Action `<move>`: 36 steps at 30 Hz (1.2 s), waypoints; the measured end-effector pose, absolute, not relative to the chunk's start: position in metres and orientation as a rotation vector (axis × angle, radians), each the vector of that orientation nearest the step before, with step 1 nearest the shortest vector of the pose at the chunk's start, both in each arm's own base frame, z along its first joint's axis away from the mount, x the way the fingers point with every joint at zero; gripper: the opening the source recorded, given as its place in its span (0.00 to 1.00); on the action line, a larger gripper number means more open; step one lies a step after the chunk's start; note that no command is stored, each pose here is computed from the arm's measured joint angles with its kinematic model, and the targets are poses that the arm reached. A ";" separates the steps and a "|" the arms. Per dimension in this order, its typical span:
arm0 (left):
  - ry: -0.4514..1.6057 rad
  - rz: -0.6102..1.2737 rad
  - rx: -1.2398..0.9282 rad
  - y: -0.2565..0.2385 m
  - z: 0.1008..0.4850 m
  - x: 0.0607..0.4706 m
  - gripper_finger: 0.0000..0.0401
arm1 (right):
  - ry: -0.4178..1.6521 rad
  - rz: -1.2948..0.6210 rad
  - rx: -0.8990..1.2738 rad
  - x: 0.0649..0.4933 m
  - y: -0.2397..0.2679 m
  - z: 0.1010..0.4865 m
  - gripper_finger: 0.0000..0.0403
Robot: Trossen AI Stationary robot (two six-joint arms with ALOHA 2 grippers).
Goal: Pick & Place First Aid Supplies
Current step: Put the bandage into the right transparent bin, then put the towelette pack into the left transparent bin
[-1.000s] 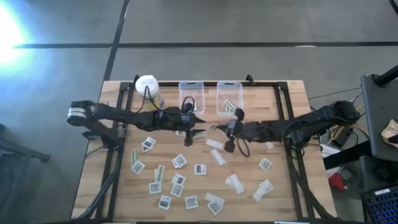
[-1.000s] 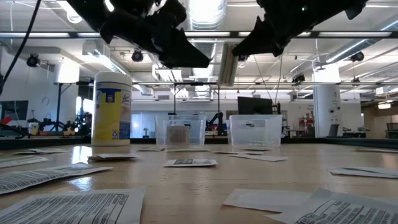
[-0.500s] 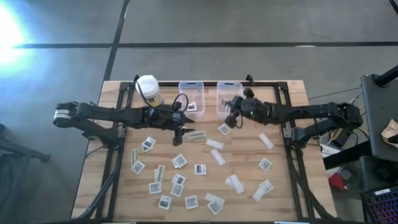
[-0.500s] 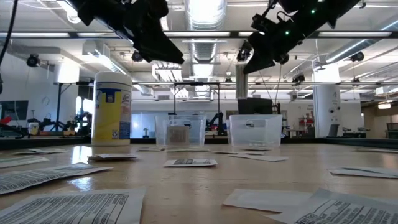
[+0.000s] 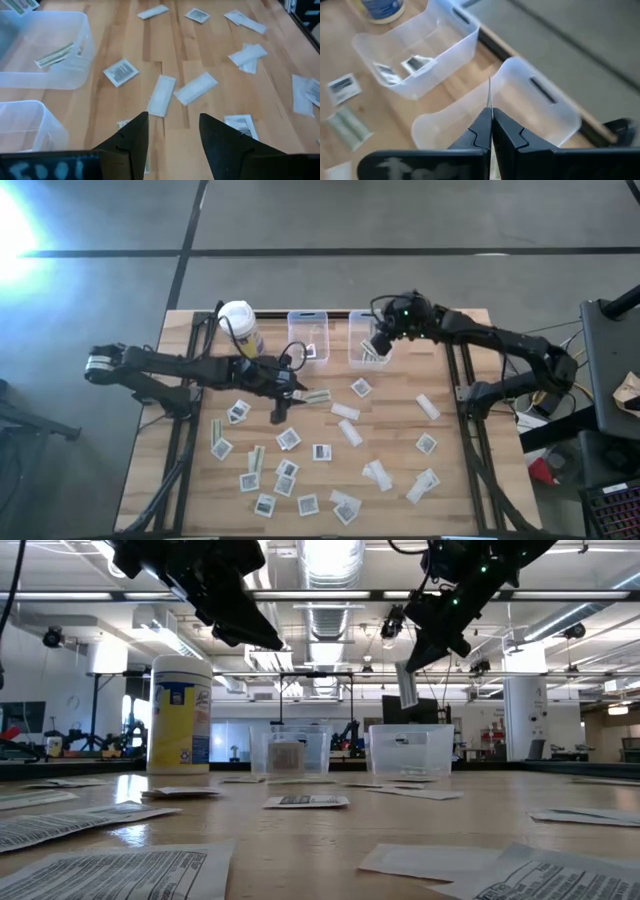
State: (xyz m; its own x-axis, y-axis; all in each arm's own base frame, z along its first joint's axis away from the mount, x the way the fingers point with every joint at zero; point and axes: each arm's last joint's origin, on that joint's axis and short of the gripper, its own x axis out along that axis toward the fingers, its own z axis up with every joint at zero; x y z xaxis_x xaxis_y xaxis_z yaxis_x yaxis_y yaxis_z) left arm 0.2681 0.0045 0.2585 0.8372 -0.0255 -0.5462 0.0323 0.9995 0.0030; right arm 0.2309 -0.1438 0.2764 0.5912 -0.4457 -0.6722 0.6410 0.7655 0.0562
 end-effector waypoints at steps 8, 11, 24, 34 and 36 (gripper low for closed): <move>0.602 -0.070 0.024 -0.006 0.256 0.267 0.42 | 0.729 -0.561 0.550 0.227 -0.165 0.251 0.02; 0.621 -0.090 0.028 -0.012 0.255 0.266 0.42 | 0.759 -0.566 0.604 0.231 -0.170 0.238 0.02; 0.709 -0.168 0.038 -0.034 0.248 0.258 0.42 | 0.850 -0.545 0.662 0.251 -0.182 0.211 0.03; 0.753 -0.168 0.029 -0.036 0.241 0.254 0.41 | 0.861 -0.553 0.658 0.261 -0.190 0.233 0.20; 0.758 -0.166 0.025 -0.036 0.238 0.254 0.41 | 0.857 -0.550 0.650 0.261 -0.190 0.246 0.24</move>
